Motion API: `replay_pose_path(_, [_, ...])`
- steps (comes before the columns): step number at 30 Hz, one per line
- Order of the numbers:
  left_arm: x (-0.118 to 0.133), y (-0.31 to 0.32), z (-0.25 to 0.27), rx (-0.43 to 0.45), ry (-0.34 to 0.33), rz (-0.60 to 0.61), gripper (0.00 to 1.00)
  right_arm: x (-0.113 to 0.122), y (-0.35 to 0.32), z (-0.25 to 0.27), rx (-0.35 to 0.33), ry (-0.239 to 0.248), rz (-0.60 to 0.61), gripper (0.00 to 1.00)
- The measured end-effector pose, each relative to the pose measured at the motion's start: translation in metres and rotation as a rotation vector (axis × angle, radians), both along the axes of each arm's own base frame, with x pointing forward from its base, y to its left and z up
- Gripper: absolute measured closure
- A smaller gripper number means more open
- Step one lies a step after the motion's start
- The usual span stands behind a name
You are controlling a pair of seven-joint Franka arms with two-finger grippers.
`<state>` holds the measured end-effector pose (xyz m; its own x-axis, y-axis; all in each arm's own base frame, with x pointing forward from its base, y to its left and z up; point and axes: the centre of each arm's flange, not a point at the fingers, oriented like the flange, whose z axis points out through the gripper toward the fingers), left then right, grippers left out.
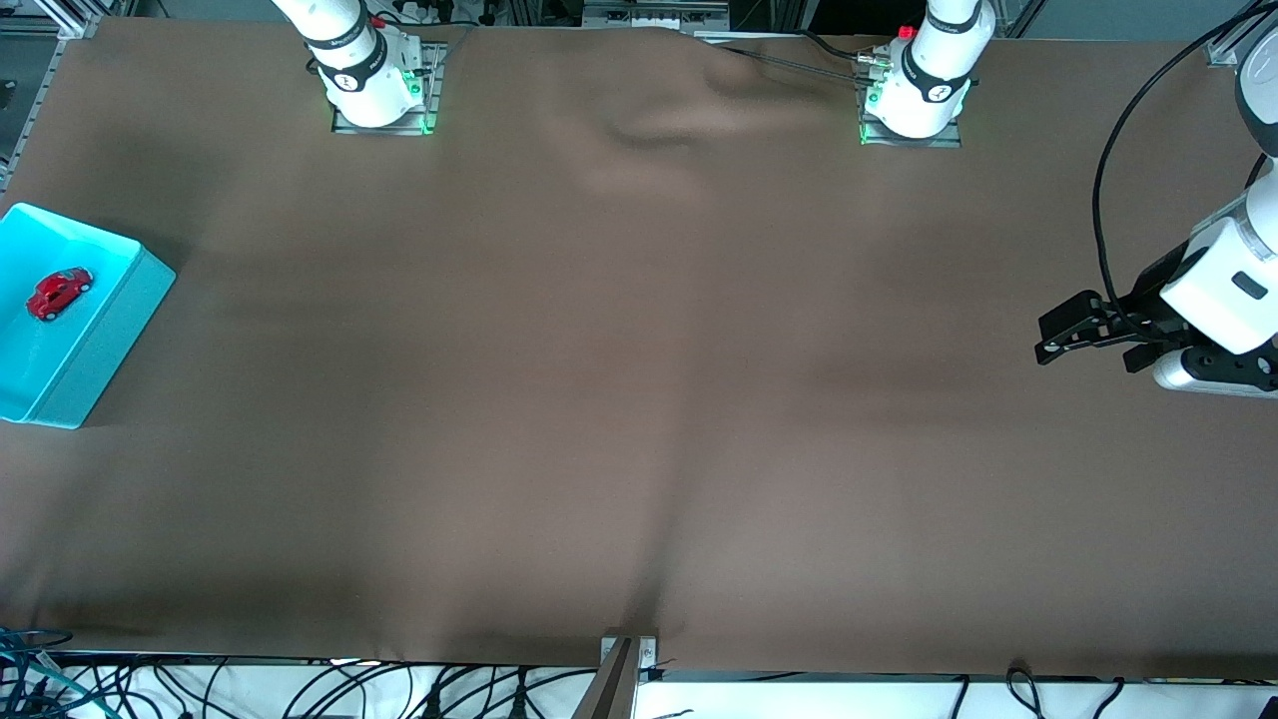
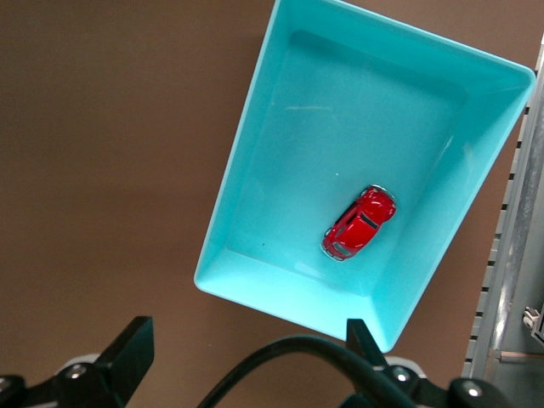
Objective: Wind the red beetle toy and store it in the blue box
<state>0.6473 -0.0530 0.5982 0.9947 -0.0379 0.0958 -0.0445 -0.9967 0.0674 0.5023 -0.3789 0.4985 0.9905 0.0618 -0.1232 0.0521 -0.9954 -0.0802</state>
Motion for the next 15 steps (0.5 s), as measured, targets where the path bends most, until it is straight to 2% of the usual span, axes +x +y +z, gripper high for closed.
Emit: replay_pose_path(15, [0.000,0.002,0.000,0.000,0.000,0.004,0.00,0.011,0.071,0.056,0.008,-0.028,0.112,0.00])
